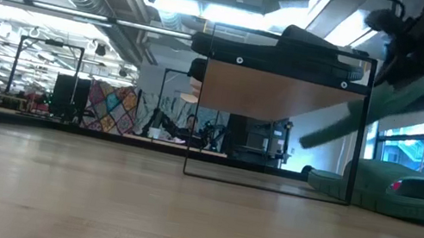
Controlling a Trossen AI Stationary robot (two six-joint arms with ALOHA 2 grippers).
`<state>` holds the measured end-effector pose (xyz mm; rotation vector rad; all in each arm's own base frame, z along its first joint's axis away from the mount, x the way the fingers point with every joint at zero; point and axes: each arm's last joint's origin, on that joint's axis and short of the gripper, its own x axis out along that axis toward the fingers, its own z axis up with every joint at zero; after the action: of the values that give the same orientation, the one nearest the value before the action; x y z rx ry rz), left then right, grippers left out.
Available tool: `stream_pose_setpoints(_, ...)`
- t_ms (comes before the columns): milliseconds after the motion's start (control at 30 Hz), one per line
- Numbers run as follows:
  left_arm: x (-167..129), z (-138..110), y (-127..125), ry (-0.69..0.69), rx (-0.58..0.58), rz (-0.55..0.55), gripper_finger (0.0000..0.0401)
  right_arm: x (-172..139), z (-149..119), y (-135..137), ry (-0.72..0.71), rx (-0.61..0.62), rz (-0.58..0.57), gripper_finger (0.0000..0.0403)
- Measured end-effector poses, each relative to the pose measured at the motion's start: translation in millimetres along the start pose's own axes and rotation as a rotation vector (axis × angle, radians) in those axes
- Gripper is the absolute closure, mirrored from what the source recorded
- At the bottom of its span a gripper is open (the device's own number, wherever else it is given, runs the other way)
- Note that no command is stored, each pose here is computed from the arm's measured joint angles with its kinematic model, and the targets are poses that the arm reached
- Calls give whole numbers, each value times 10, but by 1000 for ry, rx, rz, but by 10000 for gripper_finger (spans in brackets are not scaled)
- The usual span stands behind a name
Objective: Pick and place slides into the shelf
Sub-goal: Put the right green slide under the shelf
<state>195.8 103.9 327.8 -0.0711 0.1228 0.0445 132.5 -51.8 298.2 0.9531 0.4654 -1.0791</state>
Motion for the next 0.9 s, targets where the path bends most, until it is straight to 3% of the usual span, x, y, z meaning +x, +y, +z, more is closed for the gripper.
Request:
stream_pose_setpoints(533, 0, -2, 0, 2, -28, 0, 189, 751, 126, -193, 59, -61, 243, 390)
stream_pose_setpoints(733, 0, 2, 0, -2, -73, 0, 189, 1034, 169, -310, 111, -155, 215, 390)
stream_pose_setpoints(900, 0, 2, 0, -2, -79, 0, 189, 1243, 290, -306, 104, -261, 309, 390)
